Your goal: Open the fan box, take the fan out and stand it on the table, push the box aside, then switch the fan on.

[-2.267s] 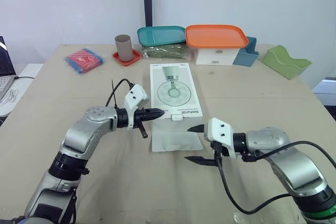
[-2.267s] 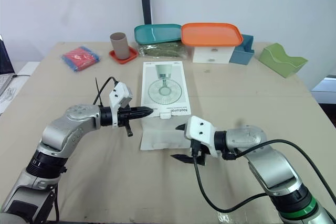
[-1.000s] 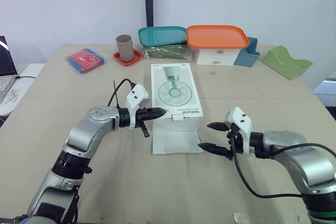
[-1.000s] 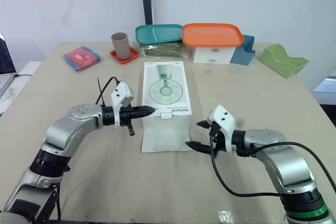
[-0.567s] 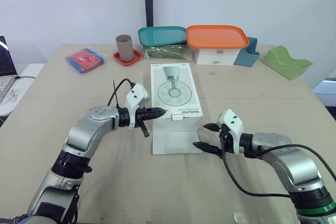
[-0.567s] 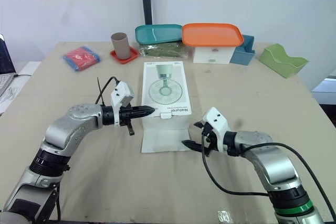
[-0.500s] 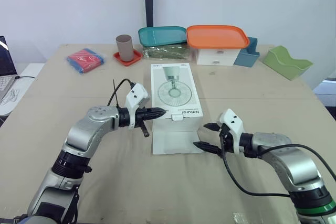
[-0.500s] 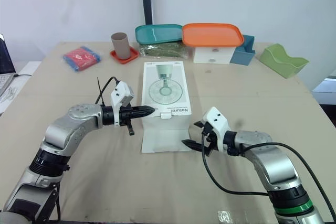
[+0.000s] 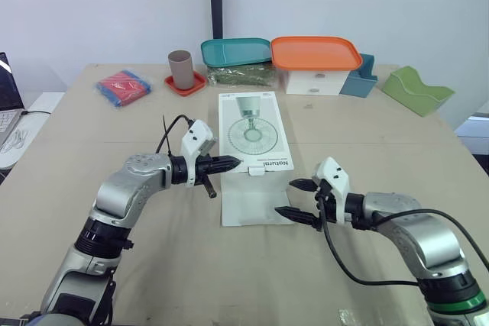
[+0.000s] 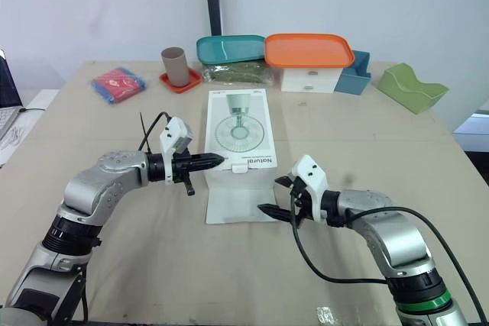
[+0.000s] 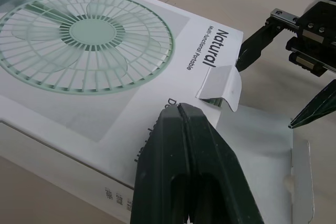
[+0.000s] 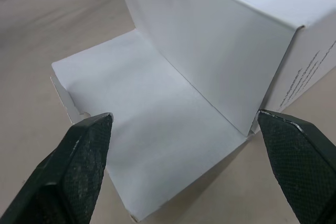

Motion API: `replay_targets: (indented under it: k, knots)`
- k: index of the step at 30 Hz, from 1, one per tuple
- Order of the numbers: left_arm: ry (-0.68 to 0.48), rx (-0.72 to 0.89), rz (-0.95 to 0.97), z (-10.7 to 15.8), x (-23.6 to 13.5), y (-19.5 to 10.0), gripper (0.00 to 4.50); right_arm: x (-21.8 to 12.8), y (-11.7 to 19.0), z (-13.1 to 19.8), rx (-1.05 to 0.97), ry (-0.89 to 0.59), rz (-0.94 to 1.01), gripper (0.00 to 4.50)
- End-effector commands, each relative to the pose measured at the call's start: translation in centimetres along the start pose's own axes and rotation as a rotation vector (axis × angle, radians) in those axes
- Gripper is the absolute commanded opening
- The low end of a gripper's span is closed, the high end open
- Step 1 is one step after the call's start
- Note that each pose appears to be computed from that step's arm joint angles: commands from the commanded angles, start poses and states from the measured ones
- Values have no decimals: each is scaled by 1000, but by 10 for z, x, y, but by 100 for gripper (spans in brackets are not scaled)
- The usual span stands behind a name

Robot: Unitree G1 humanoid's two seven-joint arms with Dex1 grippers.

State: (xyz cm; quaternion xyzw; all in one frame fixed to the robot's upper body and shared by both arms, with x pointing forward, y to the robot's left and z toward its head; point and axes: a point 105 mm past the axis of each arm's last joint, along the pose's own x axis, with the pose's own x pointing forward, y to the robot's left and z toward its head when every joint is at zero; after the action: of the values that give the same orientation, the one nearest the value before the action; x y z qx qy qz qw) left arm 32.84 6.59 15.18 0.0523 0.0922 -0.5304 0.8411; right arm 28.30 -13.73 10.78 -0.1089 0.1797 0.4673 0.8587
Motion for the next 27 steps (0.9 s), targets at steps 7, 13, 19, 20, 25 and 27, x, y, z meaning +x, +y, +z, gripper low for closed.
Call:
replay_targets:
  k: [7,13,19,20,25,27]
  knots:
    - [33,-20,3,-9,1,0,1,-1,12,16,-39,-44,57,450]
    - [33,-20,0,-9,2,-1,1,-8,17,18,-6,-45,99,450]
    - [31,-19,-7,-8,2,-3,1,-19,15,23,18,-65,98,450]
    - [32,-18,-8,-8,1,-2,1,-21,16,24,24,-71,102,450]
    - [29,-13,-8,-6,0,-1,1,-30,21,32,53,-99,129,450]
    - [28,-9,-9,-5,-1,0,1,-34,25,34,77,-111,152,450]
